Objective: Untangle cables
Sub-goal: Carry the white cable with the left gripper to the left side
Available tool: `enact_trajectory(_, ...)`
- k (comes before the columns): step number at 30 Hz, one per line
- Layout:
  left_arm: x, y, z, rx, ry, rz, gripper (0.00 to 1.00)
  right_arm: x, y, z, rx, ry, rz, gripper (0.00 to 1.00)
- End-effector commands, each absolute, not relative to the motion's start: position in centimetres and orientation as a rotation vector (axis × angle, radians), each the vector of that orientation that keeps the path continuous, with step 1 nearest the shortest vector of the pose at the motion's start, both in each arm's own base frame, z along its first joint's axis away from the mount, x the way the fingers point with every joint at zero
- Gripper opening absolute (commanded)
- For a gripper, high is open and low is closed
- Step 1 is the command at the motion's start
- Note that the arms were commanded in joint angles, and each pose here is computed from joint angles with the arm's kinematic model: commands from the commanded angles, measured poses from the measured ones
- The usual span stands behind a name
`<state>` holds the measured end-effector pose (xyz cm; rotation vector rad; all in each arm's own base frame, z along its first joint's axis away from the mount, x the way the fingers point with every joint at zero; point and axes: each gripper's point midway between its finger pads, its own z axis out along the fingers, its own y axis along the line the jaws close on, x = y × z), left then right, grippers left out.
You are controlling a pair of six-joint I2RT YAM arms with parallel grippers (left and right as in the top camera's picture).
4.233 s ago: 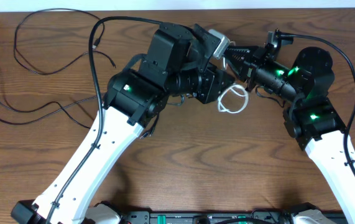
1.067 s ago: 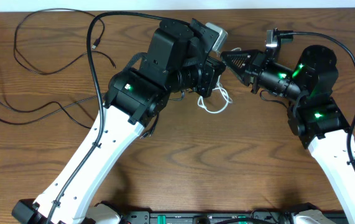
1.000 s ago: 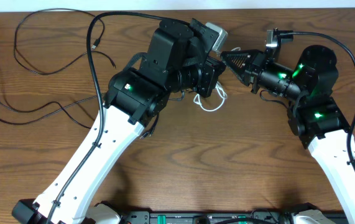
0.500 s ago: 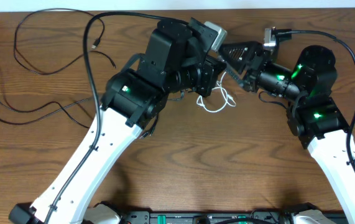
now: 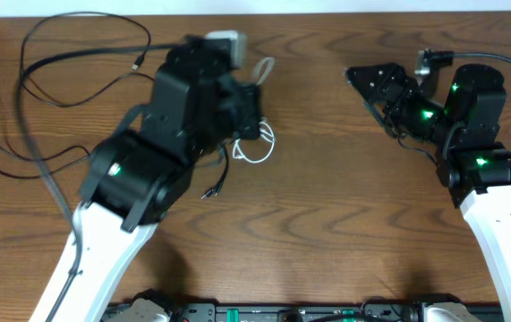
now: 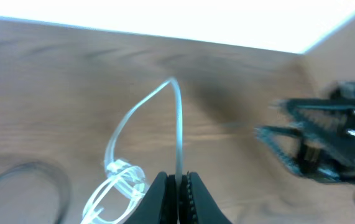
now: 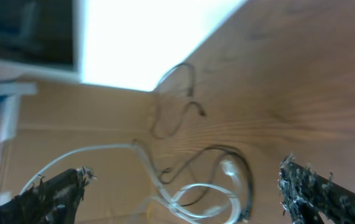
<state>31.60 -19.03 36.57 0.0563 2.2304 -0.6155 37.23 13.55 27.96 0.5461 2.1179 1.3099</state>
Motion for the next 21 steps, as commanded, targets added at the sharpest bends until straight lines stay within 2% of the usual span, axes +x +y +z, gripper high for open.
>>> enact_trajectory(1,30.7,-12.2,38.4,-0.329,2.134,-0.407,0.08,37.9,11.8,26.9,0.61,2.12,1.19,0.99)
enact_trajectory(8,28.3,-4.8,37.1,-0.631,2.134,-0.221,0.07,37.8,11.6,26.6,0.589,2.133,1.159,0.99)
enact_trajectory(12,27.2,0.8,35.4,-0.905,2.119,-0.096,0.08,37.7,11.6,26.4,0.593,2.139,1.158,0.99)
enact_trajectory(21,25.4,7.1,34.2,-1.187,2.053,0.027,0.07,37.8,11.3,26.2,0.612,2.14,1.134,0.99)
